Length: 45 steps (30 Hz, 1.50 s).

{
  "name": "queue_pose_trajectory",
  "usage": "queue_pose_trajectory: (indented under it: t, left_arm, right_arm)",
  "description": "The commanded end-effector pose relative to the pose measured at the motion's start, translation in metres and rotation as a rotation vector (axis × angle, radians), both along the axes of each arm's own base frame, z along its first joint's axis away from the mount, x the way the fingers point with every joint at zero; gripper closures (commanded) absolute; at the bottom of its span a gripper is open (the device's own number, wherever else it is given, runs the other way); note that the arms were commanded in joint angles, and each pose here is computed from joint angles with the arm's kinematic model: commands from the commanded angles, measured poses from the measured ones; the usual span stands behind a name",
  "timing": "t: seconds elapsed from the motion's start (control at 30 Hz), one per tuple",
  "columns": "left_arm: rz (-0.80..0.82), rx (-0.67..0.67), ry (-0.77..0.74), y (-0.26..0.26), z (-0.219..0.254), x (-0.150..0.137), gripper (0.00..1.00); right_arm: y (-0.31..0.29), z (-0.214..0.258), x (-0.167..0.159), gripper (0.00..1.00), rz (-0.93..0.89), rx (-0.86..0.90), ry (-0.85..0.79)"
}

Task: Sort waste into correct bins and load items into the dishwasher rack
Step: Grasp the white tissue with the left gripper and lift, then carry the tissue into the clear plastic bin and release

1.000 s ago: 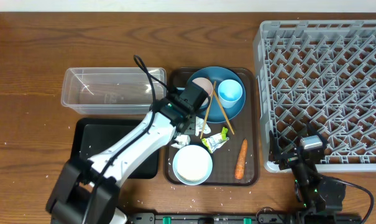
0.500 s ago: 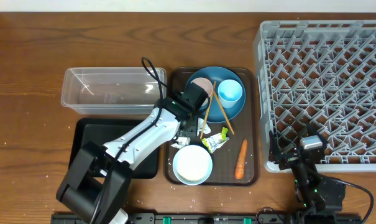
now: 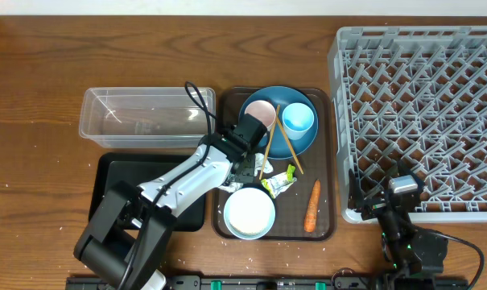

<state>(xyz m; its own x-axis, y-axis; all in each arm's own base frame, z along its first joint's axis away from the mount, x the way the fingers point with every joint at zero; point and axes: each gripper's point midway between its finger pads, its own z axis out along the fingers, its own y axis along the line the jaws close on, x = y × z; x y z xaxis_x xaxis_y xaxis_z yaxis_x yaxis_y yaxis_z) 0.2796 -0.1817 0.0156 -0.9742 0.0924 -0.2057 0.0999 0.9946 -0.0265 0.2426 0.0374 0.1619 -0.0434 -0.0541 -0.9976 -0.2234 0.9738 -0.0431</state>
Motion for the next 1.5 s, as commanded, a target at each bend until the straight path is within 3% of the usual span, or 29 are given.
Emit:
queue_pose_trajectory:
  t: [0.0, 0.43, 0.73, 1.1, 1.47]
  left_arm:
    - [-0.001, 0.008, 0.004, 0.002, -0.002, 0.0, 0.91]
    - [0.033, -0.078, -0.287, 0.009, 0.097, 0.021, 0.94]
    - [0.154, -0.066, -0.49, 0.049, 0.154, 0.037, 0.94]
    - [0.445, -0.045, -0.588, 0.137, 0.16, 0.091, 0.94]
    - [0.472, -0.044, -0.489, 0.144, 0.107, 0.117, 0.94]
  right_arm:
    - [-0.002, -0.001, 0.0, 0.01, -0.012, -0.005, 0.0]
    - [-0.002, -0.001, 0.0, 0.01, -0.011, -0.005, 0.0]
    - [-0.002, -0.001, 0.0, 0.01, -0.011, -0.005, 0.0]
    - [-0.002, -0.001, 0.0, 0.01, -0.011, -0.005, 0.0]
    - [-0.002, -0.001, 0.0, 0.01, -0.012, -0.005, 0.0]
